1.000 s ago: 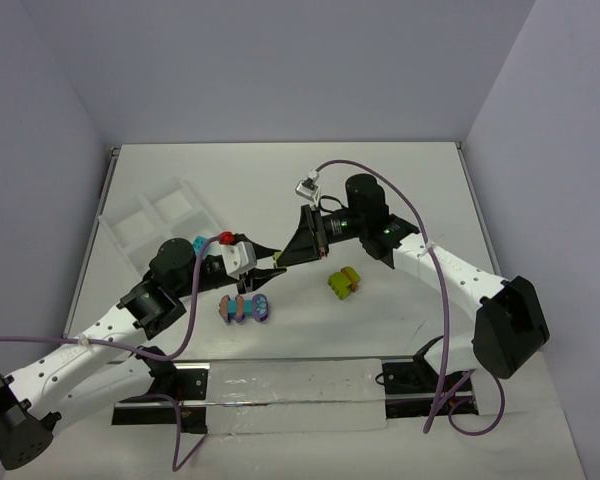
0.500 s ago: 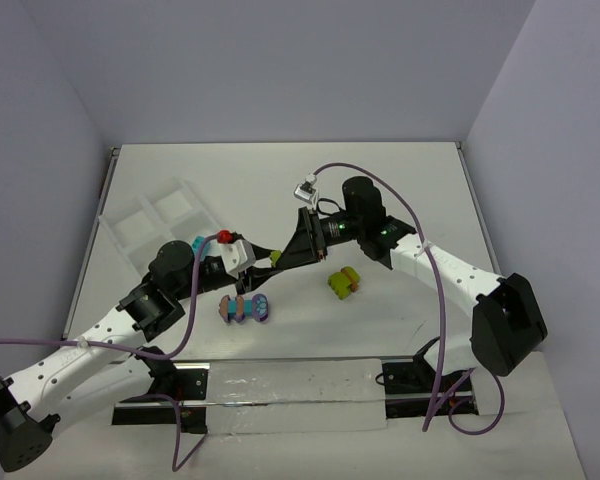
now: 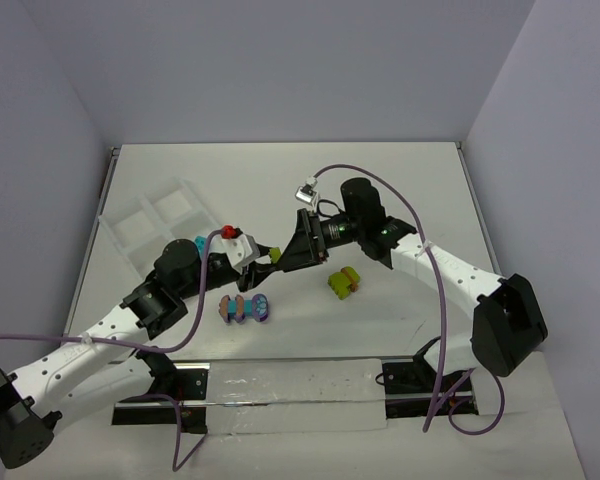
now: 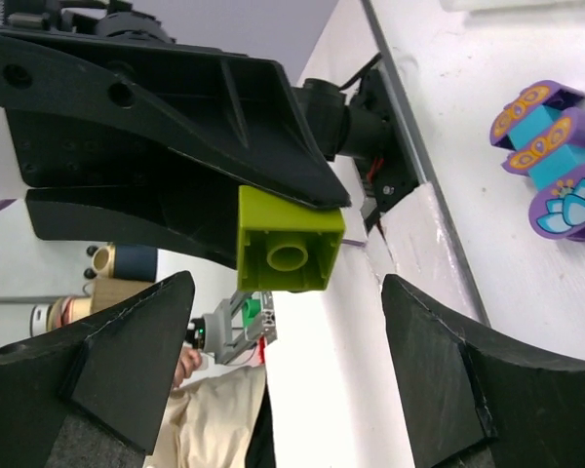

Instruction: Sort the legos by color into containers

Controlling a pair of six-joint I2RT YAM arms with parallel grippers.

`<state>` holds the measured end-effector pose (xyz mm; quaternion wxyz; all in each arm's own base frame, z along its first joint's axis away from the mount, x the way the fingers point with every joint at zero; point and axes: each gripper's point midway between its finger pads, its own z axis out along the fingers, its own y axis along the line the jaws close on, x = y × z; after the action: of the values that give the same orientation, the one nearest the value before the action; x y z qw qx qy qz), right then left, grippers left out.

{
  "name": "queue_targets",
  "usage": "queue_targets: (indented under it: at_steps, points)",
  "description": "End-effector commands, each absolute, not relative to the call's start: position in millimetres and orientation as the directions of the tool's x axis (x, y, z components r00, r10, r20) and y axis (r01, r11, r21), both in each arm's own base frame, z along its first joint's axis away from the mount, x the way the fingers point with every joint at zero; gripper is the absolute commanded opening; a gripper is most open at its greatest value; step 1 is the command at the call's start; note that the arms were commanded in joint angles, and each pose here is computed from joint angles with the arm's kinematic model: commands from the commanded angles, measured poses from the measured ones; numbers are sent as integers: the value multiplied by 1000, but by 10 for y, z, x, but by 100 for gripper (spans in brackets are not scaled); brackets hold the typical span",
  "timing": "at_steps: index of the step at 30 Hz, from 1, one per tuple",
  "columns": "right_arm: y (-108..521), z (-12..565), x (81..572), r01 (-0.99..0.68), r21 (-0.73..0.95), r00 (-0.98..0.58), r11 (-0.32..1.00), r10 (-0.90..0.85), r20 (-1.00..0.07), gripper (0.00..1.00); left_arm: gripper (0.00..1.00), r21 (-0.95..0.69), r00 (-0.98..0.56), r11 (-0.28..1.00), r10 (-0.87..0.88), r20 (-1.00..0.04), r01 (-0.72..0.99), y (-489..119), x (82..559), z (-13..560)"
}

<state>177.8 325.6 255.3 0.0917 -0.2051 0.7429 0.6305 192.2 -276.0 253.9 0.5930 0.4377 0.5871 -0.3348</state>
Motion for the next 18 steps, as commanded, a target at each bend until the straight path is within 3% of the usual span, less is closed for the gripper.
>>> queue_targets:
  at_steps: [1, 5, 10, 17, 18]
  points:
    - [3166, 2848, 1826, -517, 836, -855, 182, -146, -497, 86, 0, 114, 93, 436, 68, -993, 893, -2747, 1987, 2762]
    - [2992, 3033, 1974, -597, 725, -788, 344, -80, -611, 86, 0, 46, 6, 526, 78, -997, 849, -2676, 2124, 2773]
    - [2553, 3026, 2314, -510, 573, -722, 642, 43, -691, 87, 0, -134, -187, 718, -6, -982, 683, -2434, 2344, 2881]
    - [2046, 2914, 2652, -316, 460, -649, 830, 164, -743, 87, 0, -246, -358, 943, -156, -921, 223, -1787, 2624, 2802]
    - [2017, 2890, 2674, -305, 457, -647, 836, 170, -743, 87, 0, -267, -344, 961, -227, -911, 73, -1582, 2685, 2784]
